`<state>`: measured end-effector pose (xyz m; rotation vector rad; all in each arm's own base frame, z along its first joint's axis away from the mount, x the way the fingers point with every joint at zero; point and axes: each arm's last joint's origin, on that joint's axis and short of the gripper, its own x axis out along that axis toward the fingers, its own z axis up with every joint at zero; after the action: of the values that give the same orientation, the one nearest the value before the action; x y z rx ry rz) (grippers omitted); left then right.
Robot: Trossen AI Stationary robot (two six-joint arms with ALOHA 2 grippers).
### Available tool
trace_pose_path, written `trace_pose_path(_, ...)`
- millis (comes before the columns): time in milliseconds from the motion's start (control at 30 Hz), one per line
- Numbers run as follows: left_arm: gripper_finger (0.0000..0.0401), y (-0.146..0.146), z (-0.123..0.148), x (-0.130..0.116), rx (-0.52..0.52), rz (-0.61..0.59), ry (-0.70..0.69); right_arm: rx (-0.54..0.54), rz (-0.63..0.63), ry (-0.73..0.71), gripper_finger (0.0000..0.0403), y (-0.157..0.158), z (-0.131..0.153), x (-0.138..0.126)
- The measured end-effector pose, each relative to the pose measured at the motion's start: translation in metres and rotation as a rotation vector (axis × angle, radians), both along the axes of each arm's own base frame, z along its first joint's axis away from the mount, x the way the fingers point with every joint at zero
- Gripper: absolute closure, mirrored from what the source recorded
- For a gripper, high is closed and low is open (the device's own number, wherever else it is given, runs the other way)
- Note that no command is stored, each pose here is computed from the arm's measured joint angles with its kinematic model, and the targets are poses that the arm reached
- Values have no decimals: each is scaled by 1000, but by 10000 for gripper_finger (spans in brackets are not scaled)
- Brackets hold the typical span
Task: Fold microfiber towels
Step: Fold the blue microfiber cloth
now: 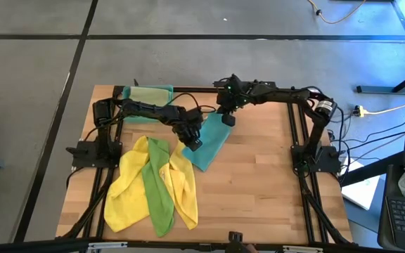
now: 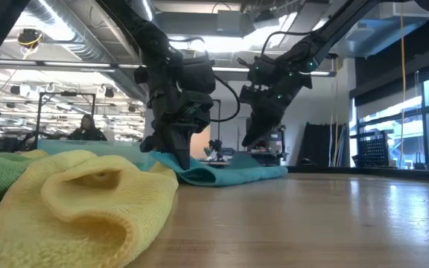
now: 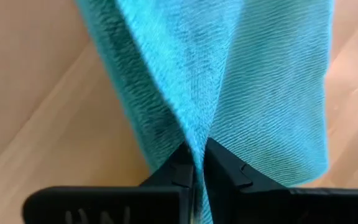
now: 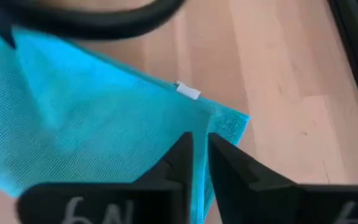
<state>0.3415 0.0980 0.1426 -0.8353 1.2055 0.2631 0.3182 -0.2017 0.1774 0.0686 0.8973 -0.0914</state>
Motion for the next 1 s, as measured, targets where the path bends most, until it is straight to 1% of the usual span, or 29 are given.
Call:
trace_pose_path(67,365,0,-1,-2,7,4,23,-5,-18,21,322,0,-1,-1)
trace_pose_path(200,349,0,-2,-5,16,8,58,-65,-70,62,284,-2,-2,-2)
trace_pose_path(300,343,-1,-2,-6,12,7,69,-86,-158,125,262,-3,-3,-6)
trace_pose_path(367,341,-1,-2,-5,6,0,64,-39,-214,175,252,0,-1,-12)
trace_pose_path(433,340,-2,-2,-5,-14,-19,50,34,-229,181,246,4,3,-17)
trace_pose_path(567,340,-3,-1,-4,-34,-58,26,269,-75,103,247,16,9,-19)
trace_pose_path(600,340,-3,-1,-4,-32,-64,23,308,-40,85,249,18,9,-18)
trace_pose_path(633,340,-3,-1,-4,-31,-68,21,314,-12,78,251,21,9,-17)
trace_pose_path(667,340,-2,-1,-4,-31,-68,21,302,1,81,254,25,6,-16)
trace_pose_path(767,340,-2,-1,-5,-38,-69,19,218,20,125,263,36,-12,-17)
trace_pose_path(833,340,-2,-1,-5,-54,-74,15,161,10,121,269,40,-24,-19)
trace_pose_path(1000,340,-4,0,-5,-110,-88,8,113,-93,101,276,46,-45,-26)
